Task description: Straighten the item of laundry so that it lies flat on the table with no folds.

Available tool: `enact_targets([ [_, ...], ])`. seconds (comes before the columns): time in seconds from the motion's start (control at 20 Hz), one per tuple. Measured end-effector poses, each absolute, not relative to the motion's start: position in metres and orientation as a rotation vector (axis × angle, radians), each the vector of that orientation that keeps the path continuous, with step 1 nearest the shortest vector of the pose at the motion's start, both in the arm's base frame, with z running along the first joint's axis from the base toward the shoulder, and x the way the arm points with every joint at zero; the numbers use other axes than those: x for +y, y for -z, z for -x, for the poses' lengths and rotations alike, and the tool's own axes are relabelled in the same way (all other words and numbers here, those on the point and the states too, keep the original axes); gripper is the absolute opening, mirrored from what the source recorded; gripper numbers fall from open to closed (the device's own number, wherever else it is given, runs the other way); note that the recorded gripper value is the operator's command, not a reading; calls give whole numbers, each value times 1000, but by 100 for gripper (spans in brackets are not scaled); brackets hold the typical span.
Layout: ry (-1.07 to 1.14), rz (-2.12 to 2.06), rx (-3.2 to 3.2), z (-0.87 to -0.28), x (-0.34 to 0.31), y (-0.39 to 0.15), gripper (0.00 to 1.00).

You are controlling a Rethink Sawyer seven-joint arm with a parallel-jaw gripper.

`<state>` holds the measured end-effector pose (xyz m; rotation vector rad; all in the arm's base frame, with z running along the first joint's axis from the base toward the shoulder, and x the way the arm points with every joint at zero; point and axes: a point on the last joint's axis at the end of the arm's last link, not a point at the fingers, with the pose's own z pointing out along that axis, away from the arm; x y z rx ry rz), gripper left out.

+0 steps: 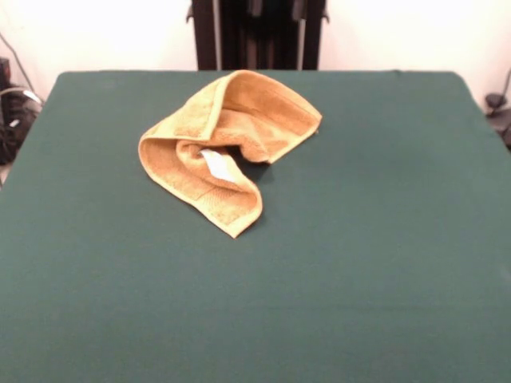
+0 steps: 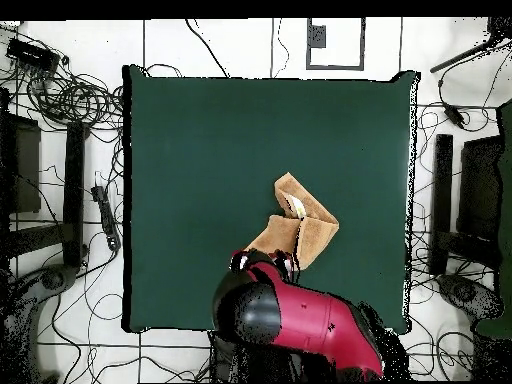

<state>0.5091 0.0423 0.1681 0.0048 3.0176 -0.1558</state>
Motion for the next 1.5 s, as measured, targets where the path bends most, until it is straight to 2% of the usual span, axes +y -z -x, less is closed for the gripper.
enact_targets([
  [0.5,135,-71,3039,-534,33,-130,100],
  [1.5,132,-104,3125,-540,15,-46,100],
])
